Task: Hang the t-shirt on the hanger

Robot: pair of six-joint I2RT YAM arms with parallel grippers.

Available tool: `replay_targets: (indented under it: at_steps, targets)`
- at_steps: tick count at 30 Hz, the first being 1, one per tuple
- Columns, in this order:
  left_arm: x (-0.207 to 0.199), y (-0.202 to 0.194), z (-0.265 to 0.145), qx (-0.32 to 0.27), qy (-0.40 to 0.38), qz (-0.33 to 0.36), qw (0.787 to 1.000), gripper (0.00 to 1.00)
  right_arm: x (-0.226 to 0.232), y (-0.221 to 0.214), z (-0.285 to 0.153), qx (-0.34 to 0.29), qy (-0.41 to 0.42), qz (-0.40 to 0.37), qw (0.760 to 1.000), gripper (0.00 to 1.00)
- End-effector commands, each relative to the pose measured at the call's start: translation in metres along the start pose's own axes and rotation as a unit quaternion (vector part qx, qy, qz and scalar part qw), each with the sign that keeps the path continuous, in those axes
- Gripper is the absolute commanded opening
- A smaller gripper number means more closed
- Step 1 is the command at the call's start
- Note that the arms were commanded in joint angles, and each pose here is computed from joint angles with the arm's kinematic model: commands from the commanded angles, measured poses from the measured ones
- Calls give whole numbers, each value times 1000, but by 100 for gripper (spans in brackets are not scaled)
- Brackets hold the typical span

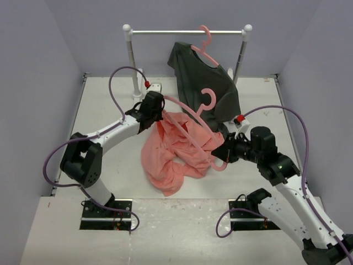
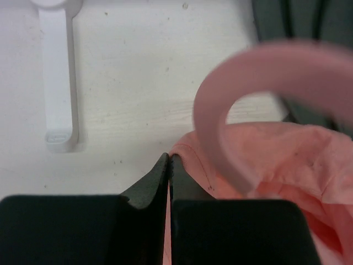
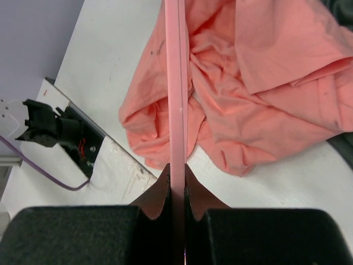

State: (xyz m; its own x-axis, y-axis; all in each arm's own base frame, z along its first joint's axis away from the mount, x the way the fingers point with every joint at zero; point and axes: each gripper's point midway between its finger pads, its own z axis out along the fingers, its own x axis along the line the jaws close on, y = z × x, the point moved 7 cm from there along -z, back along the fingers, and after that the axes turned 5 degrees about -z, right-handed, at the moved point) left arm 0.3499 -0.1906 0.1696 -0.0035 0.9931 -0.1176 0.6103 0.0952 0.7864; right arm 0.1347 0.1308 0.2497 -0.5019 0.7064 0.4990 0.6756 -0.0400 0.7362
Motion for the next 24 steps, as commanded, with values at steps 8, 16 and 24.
replay_targets:
  at_steps: [8, 16, 24]
  targets:
    - [-9, 26, 3, -22, -24, -50, 998, 0, 11, -34, 6, 49, 13, 20, 999, 0]
    - [-6, 24, 12, -16, -18, -54, 998, 0, 13, -45, -1, 61, 12, 29, 998, 0]
    - [-3, 24, 14, -9, -20, -57, 998, 0, 9, -56, -1, 73, 5, 38, 997, 0]
